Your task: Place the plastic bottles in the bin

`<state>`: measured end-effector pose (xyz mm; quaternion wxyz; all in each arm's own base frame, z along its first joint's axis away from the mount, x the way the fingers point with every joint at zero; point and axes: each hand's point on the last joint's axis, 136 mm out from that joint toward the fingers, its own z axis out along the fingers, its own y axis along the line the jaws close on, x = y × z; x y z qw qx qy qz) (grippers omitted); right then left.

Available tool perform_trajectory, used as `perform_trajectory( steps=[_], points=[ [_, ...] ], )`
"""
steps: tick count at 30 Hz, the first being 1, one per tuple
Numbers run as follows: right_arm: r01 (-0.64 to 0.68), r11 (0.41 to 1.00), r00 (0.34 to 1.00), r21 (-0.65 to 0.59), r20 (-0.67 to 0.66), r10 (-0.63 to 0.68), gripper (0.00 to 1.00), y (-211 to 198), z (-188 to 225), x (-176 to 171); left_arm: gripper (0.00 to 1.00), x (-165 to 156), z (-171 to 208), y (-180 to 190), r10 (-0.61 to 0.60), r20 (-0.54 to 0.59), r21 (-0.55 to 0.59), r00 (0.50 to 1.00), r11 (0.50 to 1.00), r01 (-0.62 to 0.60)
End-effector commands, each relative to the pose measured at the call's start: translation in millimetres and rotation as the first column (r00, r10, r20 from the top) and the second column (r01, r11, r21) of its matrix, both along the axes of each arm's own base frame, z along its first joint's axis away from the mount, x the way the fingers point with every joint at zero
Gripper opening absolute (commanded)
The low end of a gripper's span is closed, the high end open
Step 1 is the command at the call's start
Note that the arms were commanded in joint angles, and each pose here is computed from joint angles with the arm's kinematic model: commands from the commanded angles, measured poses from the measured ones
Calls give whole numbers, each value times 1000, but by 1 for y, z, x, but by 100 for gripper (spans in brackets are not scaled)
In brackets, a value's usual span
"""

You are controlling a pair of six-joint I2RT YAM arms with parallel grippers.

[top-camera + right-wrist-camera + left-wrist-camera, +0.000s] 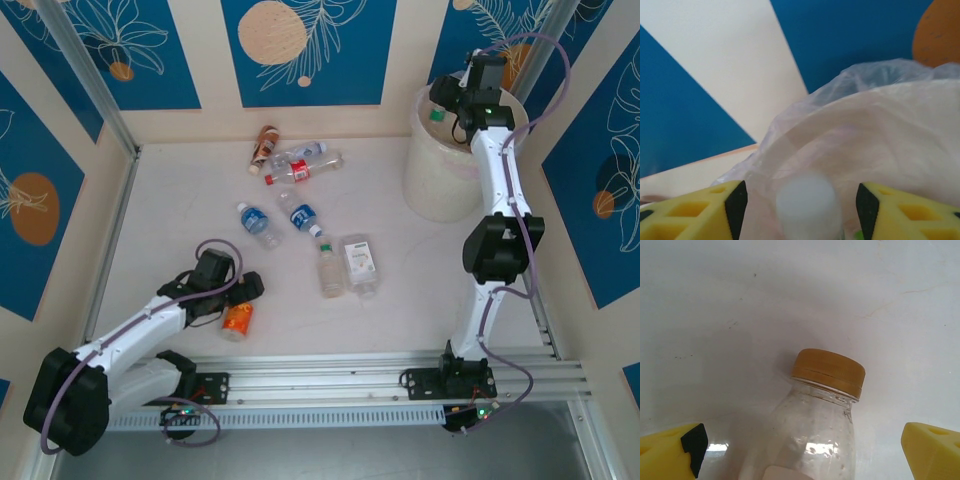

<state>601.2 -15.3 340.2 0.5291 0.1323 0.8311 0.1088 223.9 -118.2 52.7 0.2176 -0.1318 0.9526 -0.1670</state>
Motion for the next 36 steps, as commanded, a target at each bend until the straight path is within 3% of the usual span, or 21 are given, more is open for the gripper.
perform_trajectory(
  steps=[1,10,15,17,18,28,36],
  points=[
    [-89,992,996,95,13,88,66,17,15,-5,100,-5,-6,-4,-37,-15,-2,999,999,37],
    [-120,984,992,134,48,114,71,21,37,-23,100,-8,-10,-8,-93,-33,13,995,996,93],
    [-154,978,985,141,96,142,85,29,59,-44,100,-11,-8,-14,-139,-26,35,990,990,140],
    [-159,976,983,147,113,143,98,32,67,-57,100,-14,-8,-17,-153,-29,54,988,987,154],
    [-158,976,982,148,123,140,100,32,70,-62,100,-15,-9,-17,-155,-32,65,987,985,157],
    [-186,949,974,256,177,143,100,52,69,-135,98,-26,-12,-19,-174,-43,229,984,957,179],
    [-191,944,976,270,152,154,99,66,47,-181,96,-52,-7,-25,-193,-42,331,980,923,195]
  ],
)
